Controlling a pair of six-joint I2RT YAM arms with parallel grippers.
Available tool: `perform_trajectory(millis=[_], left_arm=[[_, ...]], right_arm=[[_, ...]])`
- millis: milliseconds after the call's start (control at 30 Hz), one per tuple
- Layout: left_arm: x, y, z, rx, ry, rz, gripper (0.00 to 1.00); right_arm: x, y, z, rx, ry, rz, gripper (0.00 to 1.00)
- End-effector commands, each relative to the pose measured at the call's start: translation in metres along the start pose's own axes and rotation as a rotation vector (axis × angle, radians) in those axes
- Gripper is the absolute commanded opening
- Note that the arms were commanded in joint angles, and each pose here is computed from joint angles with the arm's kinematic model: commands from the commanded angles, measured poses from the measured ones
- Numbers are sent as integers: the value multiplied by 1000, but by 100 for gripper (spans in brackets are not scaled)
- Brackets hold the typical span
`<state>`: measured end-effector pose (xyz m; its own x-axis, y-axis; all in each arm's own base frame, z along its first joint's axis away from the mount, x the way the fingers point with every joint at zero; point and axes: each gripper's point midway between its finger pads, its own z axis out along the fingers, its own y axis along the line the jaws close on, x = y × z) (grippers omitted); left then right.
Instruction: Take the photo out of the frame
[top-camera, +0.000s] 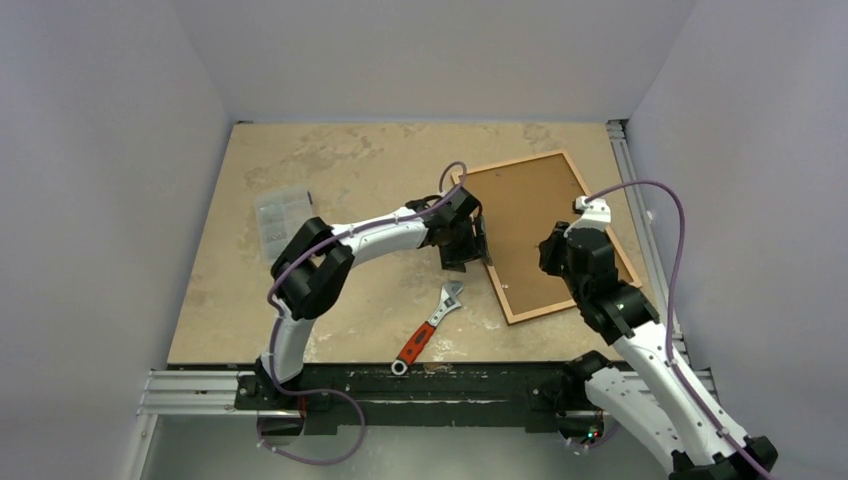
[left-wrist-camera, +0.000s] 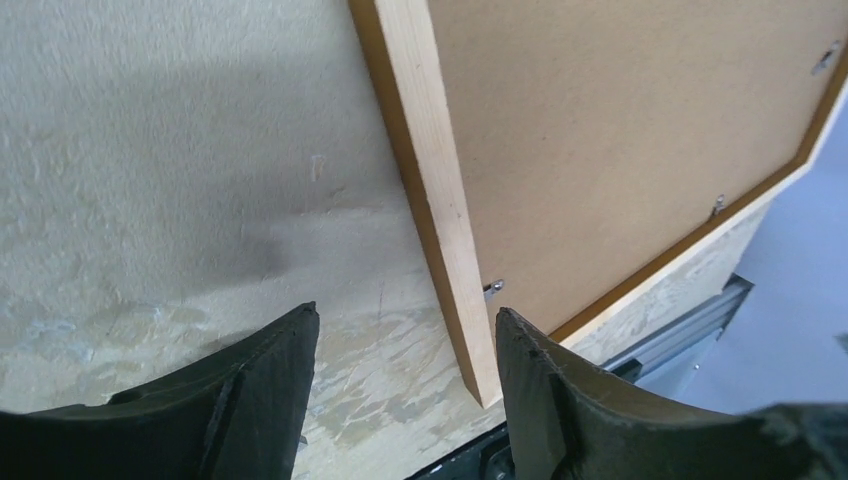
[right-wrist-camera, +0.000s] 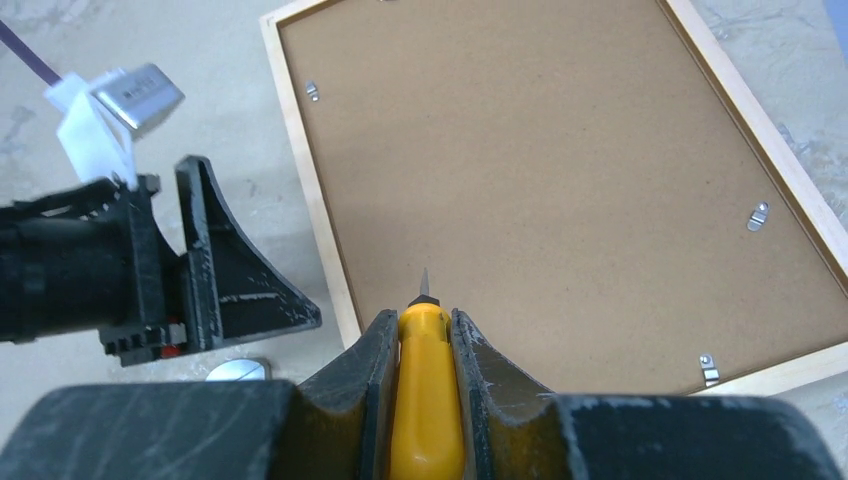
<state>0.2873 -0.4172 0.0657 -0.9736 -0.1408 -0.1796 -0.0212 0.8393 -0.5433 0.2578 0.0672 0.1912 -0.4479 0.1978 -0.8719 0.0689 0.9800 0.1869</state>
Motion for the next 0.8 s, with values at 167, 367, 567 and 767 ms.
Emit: perform_trajectory(millis=[167, 367, 567, 767], left_arm=[[11, -15, -6, -44, -71, -27, 66], [14, -11, 9, -101, -73, -38, 60], [12, -4, 23, -163, -90, -49, 57], [8, -1, 35, -184, -89, -21, 55]], right_arm=[[-16, -2, -17, -40, -107, 55, 0], [-10, 6, -13, -74, -86, 47, 0], [-4, 8, -9, -80, -53, 30, 0], [-3, 9, -8, -85, -48, 21, 0]])
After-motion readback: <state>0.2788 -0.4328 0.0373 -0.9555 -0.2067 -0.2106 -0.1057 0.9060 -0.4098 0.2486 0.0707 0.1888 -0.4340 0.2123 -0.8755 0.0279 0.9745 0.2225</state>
